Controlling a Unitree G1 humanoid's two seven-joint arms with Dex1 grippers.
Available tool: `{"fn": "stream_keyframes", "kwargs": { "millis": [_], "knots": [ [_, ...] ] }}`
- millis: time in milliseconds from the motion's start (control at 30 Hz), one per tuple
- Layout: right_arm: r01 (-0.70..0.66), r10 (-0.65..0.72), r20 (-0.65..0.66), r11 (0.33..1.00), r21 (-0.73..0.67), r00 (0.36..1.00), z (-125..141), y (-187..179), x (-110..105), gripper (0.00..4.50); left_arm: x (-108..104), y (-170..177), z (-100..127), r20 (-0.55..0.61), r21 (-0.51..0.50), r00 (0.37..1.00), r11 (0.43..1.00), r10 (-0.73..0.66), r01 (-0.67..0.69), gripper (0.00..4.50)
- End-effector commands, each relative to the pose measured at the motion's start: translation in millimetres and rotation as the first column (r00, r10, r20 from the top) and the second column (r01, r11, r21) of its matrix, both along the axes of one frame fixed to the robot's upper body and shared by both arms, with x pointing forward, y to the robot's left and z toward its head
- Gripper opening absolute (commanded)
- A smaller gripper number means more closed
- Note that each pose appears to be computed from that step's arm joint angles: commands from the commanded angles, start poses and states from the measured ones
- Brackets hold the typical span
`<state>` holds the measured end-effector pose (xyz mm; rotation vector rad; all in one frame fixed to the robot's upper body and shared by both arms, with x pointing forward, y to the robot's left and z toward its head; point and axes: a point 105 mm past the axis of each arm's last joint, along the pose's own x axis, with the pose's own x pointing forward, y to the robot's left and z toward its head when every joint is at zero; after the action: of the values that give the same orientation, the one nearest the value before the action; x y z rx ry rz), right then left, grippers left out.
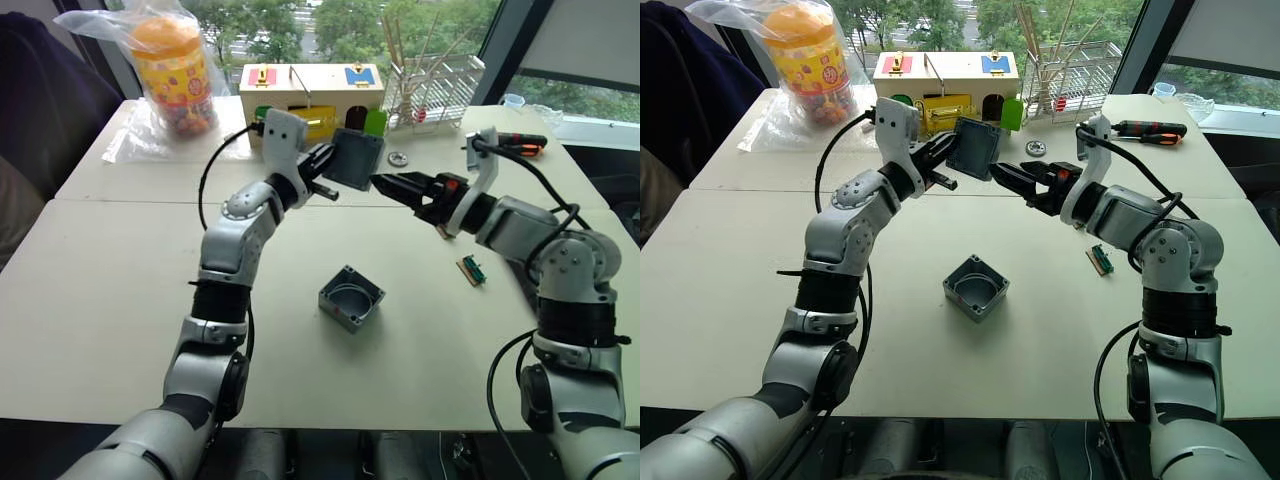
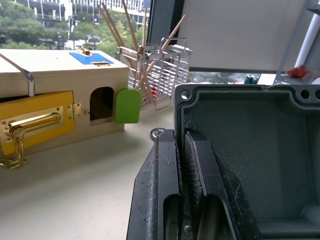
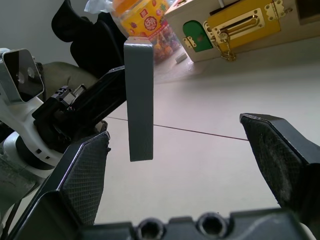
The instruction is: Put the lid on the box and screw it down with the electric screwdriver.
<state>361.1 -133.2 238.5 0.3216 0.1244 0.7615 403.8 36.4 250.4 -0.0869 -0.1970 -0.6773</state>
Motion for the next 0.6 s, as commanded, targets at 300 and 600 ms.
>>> {"fn": "stream_keyframes", "kwargs": {
  "millis": [300,600],
  "knots": [
    [-0.037,0.033,0.063,0.997,0.064,0.997,23.3,8.9,-3.6,4.50,-11.4,-8.1,15.5,0.074,-0.016,0.996,0.998,-0.052,0.053,0.06],
    [-0.047,0.039,0.079,0.994,0.101,0.996,27.5,11.1,-6.1,2.29,-12.2,-10.1,13.9,0.073,-0.004,0.995,0.998,-0.066,0.067,0.00]
  ]
}}
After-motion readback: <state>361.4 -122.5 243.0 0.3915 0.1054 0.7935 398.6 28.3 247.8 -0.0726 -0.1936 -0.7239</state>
